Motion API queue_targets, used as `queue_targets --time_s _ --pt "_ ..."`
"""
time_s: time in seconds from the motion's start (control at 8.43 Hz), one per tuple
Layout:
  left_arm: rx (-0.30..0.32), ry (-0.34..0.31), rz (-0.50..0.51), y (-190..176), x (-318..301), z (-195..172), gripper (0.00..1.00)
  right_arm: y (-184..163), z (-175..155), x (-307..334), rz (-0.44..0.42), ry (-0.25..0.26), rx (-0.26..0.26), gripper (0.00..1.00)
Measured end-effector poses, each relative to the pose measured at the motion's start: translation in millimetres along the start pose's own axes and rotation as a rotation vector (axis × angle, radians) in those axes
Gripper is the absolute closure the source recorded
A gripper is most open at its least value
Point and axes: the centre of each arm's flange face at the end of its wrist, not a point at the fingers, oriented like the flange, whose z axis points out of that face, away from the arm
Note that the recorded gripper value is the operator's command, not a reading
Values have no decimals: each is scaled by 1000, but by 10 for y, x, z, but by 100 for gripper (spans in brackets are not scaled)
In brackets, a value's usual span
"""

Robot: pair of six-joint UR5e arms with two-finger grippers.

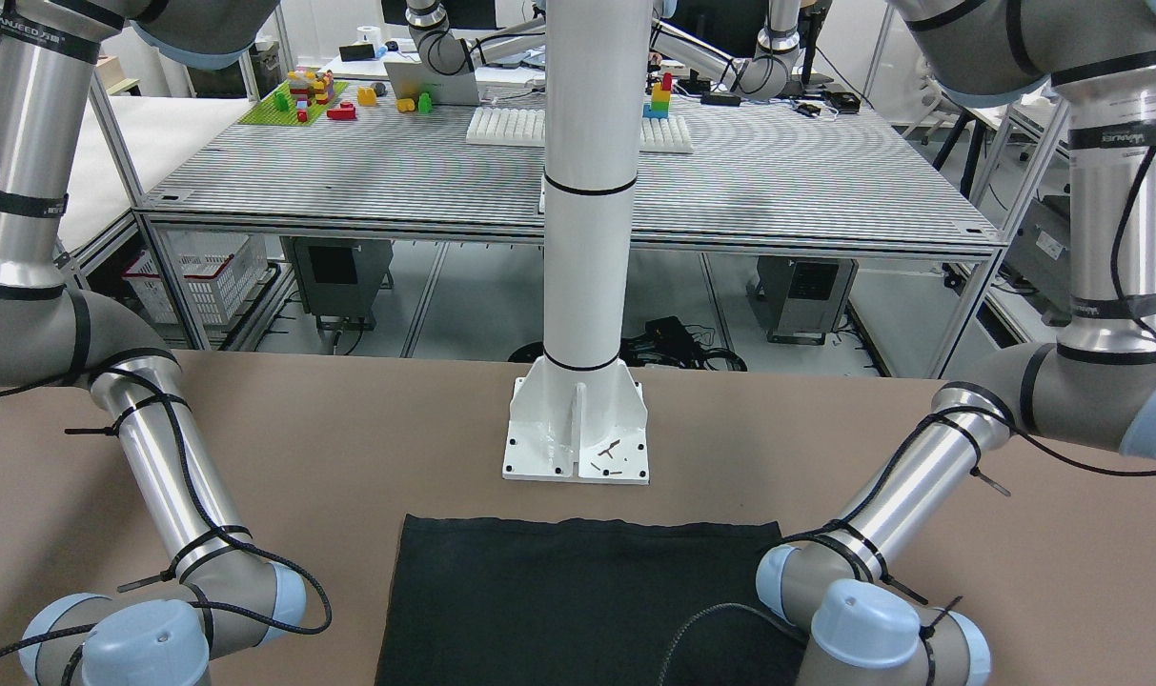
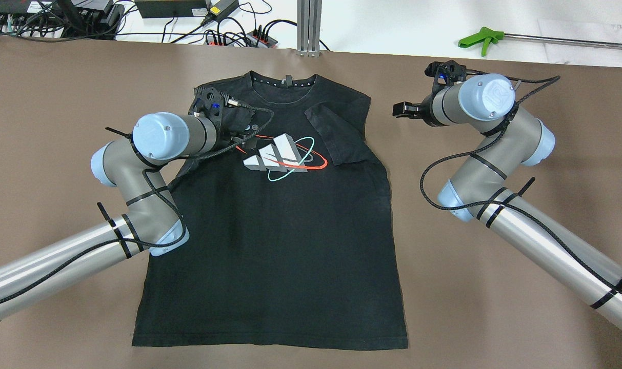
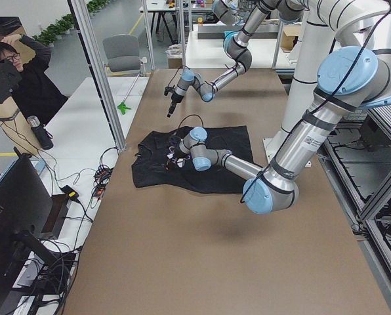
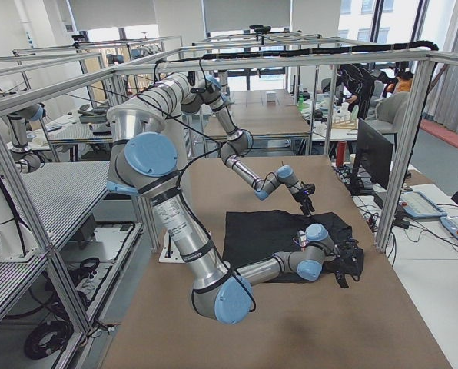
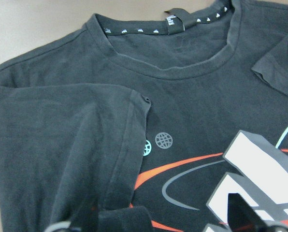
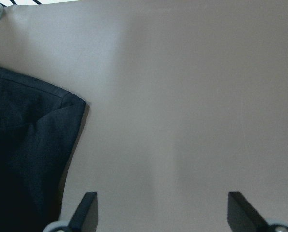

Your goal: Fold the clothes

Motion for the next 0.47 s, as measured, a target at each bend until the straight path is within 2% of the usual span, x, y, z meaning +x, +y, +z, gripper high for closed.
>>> queue_targets --time_s 0.24,0.47 --pt "-4 -39 -13 -216 -394 12 6 -3 -4 -7 0 -2 1 6" --pt "-12 -79 -1 -185 -561 129 6 -4 -5 -8 1 -2 1 6"
